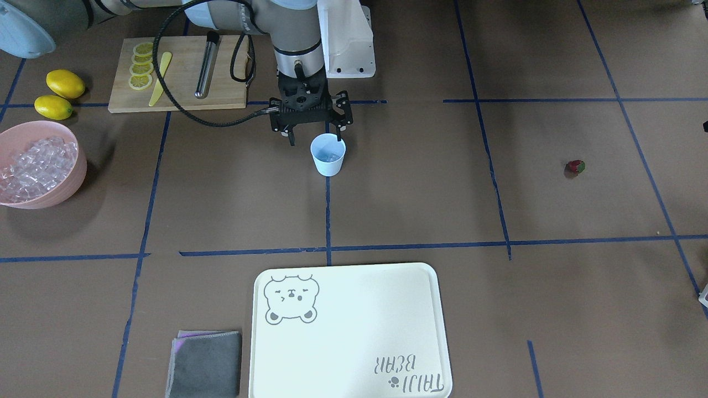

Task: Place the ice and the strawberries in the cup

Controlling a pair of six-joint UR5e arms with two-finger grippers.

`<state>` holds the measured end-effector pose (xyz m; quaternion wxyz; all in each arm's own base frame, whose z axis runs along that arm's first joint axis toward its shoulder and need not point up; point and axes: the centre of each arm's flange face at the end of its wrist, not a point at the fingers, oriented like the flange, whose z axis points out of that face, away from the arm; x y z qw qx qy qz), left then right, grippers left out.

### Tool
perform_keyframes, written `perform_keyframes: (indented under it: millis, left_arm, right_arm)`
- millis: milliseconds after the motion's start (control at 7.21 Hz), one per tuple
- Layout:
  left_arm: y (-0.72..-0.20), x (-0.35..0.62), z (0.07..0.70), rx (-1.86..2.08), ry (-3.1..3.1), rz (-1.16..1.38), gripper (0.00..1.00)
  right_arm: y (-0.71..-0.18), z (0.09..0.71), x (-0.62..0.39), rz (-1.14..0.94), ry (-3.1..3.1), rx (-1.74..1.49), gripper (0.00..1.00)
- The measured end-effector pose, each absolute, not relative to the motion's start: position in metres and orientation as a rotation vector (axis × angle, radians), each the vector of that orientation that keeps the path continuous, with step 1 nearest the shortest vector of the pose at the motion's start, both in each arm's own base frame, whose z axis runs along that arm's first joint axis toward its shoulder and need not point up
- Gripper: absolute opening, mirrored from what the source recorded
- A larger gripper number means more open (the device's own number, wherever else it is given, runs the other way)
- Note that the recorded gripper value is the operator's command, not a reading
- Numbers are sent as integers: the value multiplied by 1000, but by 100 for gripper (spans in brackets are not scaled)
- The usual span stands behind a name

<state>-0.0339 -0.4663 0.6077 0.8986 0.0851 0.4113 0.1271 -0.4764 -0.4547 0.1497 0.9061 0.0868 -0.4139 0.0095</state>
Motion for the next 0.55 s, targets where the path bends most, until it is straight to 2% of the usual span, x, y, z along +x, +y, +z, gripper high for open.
perform_keyframes:
  millis: [554]
  left_arm:
    - [-469,-33,579,241,846,291,100]
  right_arm:
    - [-560,253,-296,-163,-848,181,99]
